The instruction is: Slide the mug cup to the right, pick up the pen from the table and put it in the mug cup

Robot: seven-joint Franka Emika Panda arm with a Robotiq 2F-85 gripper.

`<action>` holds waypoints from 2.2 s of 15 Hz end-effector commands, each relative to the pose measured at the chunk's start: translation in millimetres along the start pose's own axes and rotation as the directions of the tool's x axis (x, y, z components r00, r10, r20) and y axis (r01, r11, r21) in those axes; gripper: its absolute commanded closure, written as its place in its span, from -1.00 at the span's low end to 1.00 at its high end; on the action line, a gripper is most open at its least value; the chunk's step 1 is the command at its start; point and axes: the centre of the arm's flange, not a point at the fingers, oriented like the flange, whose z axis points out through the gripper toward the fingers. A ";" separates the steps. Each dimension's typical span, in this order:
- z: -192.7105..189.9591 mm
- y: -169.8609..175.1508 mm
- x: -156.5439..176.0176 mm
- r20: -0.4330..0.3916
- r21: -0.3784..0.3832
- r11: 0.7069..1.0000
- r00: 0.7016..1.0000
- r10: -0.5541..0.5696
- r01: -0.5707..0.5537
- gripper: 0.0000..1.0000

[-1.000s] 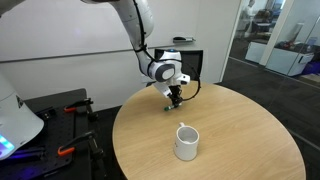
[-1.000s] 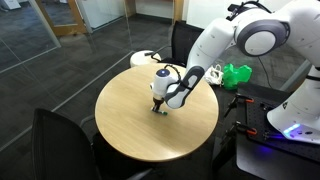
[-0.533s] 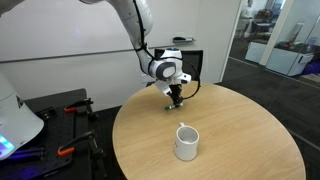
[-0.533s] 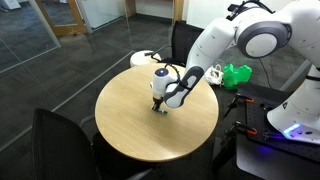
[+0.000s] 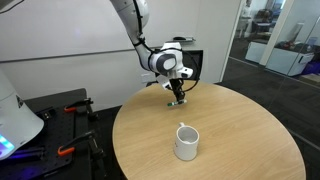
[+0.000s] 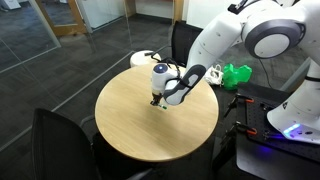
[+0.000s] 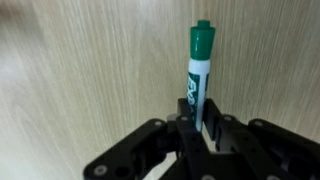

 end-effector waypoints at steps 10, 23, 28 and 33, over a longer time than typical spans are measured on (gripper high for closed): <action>-95.6 35.8 -8.4 0.093 -0.128 0.978 0.980 0.174 -0.162 0.90; -96.2 75.5 8.4 0.004 -0.293 0.864 0.903 0.430 -0.410 0.60; -93.6 83.7 8.7 -0.069 -0.362 0.787 0.856 0.512 -0.500 0.90; -84.9 98.7 12.1 -0.164 -0.448 0.662 0.783 0.600 -0.601 0.90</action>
